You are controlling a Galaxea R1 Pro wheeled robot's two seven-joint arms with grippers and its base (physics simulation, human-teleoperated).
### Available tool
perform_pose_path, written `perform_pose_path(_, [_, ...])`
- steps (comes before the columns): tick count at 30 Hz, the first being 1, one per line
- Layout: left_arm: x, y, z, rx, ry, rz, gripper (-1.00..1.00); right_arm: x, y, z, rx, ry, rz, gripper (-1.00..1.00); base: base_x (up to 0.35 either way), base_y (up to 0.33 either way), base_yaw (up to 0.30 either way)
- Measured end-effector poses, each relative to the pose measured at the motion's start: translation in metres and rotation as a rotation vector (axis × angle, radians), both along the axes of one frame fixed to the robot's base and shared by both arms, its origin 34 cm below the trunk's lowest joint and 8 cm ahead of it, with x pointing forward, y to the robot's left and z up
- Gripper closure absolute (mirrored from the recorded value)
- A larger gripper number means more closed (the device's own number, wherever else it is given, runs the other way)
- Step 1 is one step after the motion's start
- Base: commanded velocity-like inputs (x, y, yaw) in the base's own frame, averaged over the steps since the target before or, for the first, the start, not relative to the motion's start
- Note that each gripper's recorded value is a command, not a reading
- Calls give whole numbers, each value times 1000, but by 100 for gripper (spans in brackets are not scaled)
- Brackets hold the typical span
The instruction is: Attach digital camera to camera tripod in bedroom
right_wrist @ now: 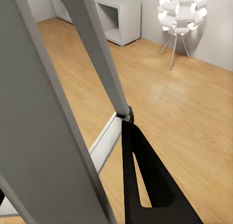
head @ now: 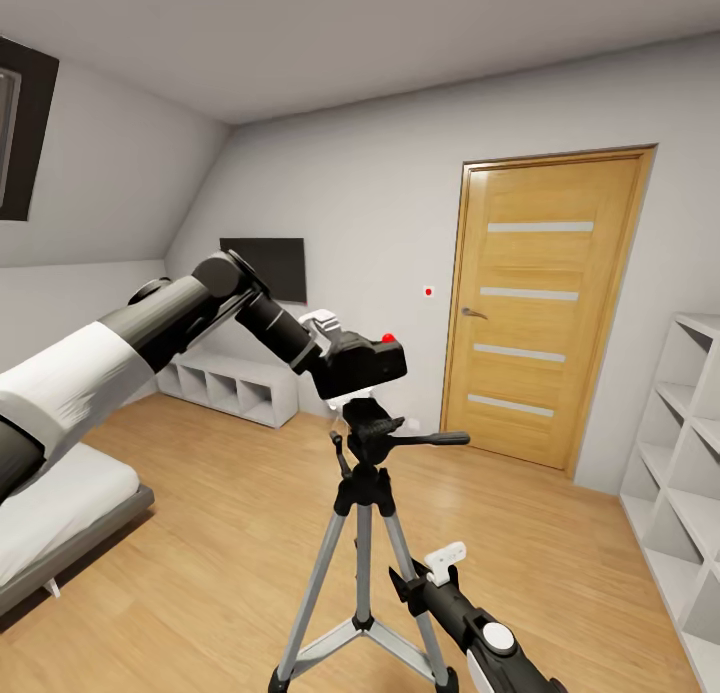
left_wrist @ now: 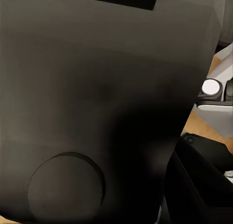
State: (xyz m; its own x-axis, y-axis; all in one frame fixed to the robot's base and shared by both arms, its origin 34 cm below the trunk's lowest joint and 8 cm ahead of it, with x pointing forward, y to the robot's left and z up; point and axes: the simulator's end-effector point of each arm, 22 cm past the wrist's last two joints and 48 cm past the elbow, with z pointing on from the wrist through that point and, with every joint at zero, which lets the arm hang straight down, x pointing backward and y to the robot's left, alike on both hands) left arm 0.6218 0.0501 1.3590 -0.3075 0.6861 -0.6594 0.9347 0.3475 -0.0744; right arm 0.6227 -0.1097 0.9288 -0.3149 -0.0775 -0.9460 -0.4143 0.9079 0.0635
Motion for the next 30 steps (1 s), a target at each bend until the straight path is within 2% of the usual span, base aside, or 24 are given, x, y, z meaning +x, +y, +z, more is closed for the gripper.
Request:
perform_pose_path(5, [-1,1,7,-16,-12,-3,100,1,0,0,0,1,1,100,0,0,0])
perform_pose_path(8, [0,2,9,-19,-14,-2,100,3,-5,0,-4,0,-23,100,0,0,0])
perform_pose_path(30, [1,5,10,-23,-17,2,100,5,-6,0,-12,-3,-23,100,0,0,0])
